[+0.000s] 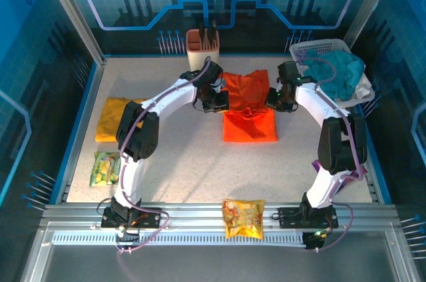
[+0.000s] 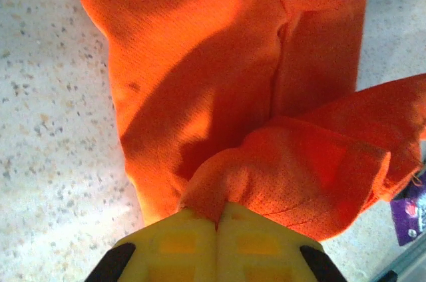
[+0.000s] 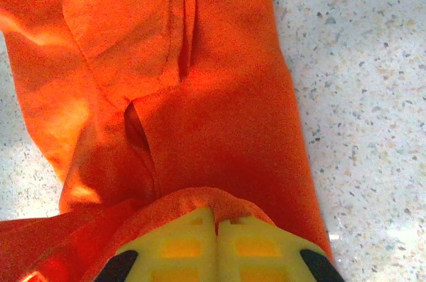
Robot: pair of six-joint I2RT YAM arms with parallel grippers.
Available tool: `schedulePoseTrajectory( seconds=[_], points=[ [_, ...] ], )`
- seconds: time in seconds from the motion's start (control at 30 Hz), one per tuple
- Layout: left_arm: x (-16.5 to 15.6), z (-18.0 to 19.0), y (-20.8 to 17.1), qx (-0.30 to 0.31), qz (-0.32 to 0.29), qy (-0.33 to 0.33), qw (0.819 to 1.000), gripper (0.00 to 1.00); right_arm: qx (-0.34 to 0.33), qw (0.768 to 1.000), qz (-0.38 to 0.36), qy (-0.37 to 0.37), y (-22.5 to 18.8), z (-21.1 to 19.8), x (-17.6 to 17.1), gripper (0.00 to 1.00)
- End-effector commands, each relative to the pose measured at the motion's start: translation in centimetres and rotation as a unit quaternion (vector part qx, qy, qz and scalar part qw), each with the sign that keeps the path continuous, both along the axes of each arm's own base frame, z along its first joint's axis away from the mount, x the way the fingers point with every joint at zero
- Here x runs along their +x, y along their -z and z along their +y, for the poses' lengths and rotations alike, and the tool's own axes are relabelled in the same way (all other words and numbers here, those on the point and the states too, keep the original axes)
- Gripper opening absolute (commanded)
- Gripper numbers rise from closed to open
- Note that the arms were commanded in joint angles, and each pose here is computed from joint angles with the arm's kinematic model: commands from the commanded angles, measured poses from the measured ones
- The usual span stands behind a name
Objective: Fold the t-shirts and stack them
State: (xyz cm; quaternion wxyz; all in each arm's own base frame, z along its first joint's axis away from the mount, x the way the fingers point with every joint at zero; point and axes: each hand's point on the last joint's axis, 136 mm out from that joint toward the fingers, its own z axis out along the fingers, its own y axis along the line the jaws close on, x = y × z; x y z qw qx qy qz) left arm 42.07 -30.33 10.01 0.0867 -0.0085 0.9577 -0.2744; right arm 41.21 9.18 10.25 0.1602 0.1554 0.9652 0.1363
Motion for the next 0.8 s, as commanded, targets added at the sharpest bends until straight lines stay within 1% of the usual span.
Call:
schedulePoseTrajectory(
  seconds=[0.0, 0.03, 0.07, 0.1, 0.13, 0.17, 0.2, 0.27, 0.33, 0.43, 0.5, 0.6, 0.7, 0.77],
  points=[
    [1.5, 0.3, 0.9, -0.001, -0.002, 0.004, 1.000, 0.10, 0.009, 1.000, -0.011, 0.002, 0.2, -0.2, 2.0, 0.04],
    [2.2, 0.5, 1.2, -0.002, -0.005, 0.000, 1.000, 0.15, 0.012, 1.000, -0.009, 0.003, 0.5, -0.1, 2.6, 0.08],
    [2.8, 0.8, 1.5, -0.002, -0.005, -0.005, 1.000, 0.23, 0.016, 1.000, -0.006, 0.005, 0.9, -0.2, 3.2, 0.12],
    [3.5, 0.9, 1.7, -0.004, -0.006, -0.008, 1.000, 0.28, 0.017, 1.000, -0.004, 0.005, 1.2, -0.2, 3.7, 0.17],
    [4.2, 1.1, 1.9, -0.007, -0.009, -0.012, 1.000, 0.31, 0.020, 1.000, -0.002, 0.007, 1.5, -0.3, 4.3, 0.25],
    [5.1, 1.4, 1.9, -0.011, -0.012, -0.018, 1.000, 0.33, 0.023, 1.000, 0.000, 0.008, 1.7, -0.3, 4.8, 0.36],
    [5.6, 1.5, 1.8, -0.015, -0.013, -0.019, 1.000, 0.35, 0.027, 1.000, -0.002, 0.007, 1.7, -0.2, 5.2, 0.46],
    [6.5, 1.8, 1.3, -0.018, -0.016, -0.019, 1.000, 0.40, 0.032, 0.999, -0.010, 0.008, 1.3, -0.2, 5.6, 0.56],
    [6.4, 2.1, 0.3, -0.011, -0.020, -0.017, 1.000, 0.44, 0.037, 0.999, -0.022, 0.007, 0.5, -0.1, 5.3, 0.68],
    [5.3, 2.7, -1.3, -0.004, -0.035, -0.019, 0.999, 0.46, 0.042, 0.998, -0.044, 0.006, -1.0, -0.1, 4.1, 0.80],
    [4.1, 2.9, -2.1, -0.005, -0.037, -0.024, 0.999, 0.47, 0.049, 0.997, -0.052, 0.001, -1.9, 0.1, 3.0, 0.81],
    [1.7, 1.9, -3.1, -0.014, -0.038, -0.020, 0.999, 0.47, 0.076, 0.995, -0.063, -0.013, -3.1, 1.3, 1.0, 0.83],
    [-0.7, 0.5, -3.2, -0.025, -0.023, -0.018, 0.999, 0.46, 0.106, 0.991, -0.071, -0.026, -3.8, 2.7, -0.9, 0.84],
    [-2.4, -1.4, -3.2, -0.044, -0.019, -0.008, 0.999, 0.46, 0.136, 0.987, -0.075, -0.035, -3.9, 3.8, -2.0, 0.85]
  ],
)
